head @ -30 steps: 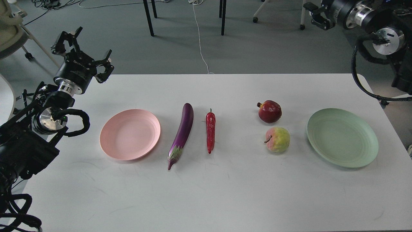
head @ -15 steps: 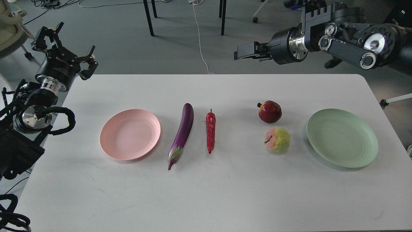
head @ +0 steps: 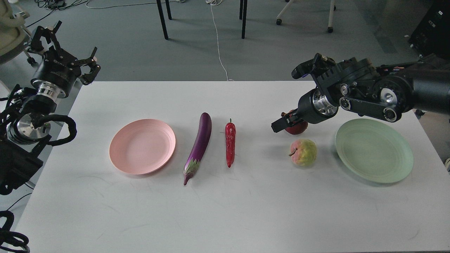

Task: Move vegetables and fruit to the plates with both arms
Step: 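Grasp the yellow-green peach with the right gripper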

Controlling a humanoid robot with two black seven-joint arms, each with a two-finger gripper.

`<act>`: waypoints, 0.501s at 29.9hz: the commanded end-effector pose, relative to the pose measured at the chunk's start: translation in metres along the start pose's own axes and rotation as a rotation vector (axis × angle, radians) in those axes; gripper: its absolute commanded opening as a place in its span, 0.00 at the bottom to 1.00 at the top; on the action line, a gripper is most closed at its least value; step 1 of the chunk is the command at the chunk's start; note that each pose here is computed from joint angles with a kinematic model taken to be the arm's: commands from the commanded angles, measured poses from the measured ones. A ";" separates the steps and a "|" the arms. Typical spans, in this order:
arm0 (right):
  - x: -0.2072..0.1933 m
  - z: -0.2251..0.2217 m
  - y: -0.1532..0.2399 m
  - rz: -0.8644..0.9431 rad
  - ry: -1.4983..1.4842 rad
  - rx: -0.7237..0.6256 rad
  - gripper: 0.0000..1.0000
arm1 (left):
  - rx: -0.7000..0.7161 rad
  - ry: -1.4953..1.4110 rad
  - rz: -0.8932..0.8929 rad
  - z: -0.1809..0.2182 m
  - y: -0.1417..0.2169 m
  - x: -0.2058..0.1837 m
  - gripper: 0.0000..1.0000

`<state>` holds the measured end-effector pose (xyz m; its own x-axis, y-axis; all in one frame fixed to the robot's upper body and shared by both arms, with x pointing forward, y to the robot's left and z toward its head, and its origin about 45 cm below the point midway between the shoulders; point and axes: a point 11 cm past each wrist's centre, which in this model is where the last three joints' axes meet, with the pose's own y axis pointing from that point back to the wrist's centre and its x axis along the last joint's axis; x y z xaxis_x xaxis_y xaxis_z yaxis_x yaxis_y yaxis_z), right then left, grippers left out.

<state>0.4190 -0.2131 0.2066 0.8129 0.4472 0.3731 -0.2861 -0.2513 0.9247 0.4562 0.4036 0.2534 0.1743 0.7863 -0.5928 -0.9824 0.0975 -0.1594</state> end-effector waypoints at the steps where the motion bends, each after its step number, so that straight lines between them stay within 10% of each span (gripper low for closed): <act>1: -0.023 0.008 -0.013 -0.048 -0.022 -0.007 0.95 | 0.003 0.000 0.001 -0.001 0.001 0.001 0.99; 8: -0.036 0.015 -0.018 -0.066 -0.046 -0.008 0.94 | 0.005 -0.005 0.007 -0.001 0.003 0.003 0.99; 15: -0.044 0.016 -0.026 -0.088 -0.015 -0.023 0.67 | 0.006 -0.004 0.011 -0.001 0.004 0.005 0.99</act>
<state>0.3998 -0.2399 0.1677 0.8498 0.4374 0.2941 -0.2265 -0.2007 0.9531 0.4536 0.4065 0.2489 0.1637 0.7900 -0.5909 -0.9846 0.0932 -0.1482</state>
